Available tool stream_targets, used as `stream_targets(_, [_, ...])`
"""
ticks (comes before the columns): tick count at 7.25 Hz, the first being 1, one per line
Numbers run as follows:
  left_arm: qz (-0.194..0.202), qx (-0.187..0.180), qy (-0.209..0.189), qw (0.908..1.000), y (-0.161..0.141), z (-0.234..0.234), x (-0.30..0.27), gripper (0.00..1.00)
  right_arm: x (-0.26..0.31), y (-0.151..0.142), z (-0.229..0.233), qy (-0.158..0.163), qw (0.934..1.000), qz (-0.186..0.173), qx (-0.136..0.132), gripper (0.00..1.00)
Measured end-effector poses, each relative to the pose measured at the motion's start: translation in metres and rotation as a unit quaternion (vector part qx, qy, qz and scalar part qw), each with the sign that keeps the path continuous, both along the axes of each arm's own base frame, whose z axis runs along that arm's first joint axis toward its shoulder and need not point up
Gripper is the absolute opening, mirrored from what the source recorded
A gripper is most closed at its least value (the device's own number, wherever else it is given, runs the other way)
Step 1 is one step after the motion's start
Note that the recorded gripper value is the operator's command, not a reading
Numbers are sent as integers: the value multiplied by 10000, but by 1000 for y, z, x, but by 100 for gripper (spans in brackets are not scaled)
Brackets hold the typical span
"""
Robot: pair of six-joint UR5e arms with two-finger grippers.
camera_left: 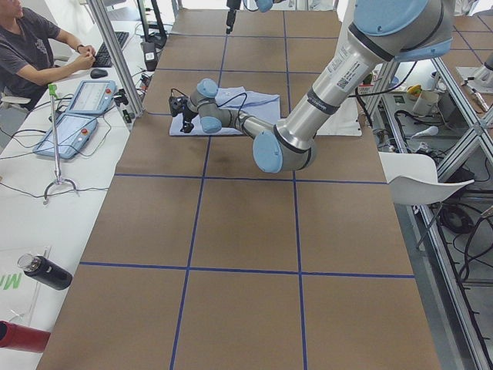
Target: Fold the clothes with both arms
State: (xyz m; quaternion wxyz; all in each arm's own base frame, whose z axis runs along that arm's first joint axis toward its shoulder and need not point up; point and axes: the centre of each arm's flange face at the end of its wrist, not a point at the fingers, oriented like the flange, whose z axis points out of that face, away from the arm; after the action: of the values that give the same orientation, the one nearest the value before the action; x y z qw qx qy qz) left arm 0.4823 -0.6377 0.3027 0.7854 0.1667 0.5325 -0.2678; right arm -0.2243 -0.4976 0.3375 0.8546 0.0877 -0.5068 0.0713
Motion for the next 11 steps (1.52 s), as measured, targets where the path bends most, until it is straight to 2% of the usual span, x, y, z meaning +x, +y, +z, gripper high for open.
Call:
stream_targets(1, [128, 33, -58, 9999, 13, 11, -17, 100, -30, 0, -15, 199, 9998, -12, 55, 99])
stream_targets(3, [339, 318, -464, 9978, 33, 16, -57, 100, -100, -6, -62, 720, 9973, -36, 140, 99])
stream_targets(5, [403, 438, -732, 9955, 41, 13, -86, 100, -173, -11, -86, 1253, 9913, -19, 413, 99])
stream_targets(8, [450, 409, -776, 9951, 40, 13, -101, 100, -265, -13, -110, 1647, 9839, -142, 685, 99])
stream_targets(9, [512, 374, -756, 9951, 39, 16, -105, 100, -289, -4, -113, 1808, 9801, -239, 786, 99])
stream_targets(11, [601, 295, -738, 9950, 39, 25, -111, 100, -325, 17, -129, 2393, 9648, -505, 972, 99])
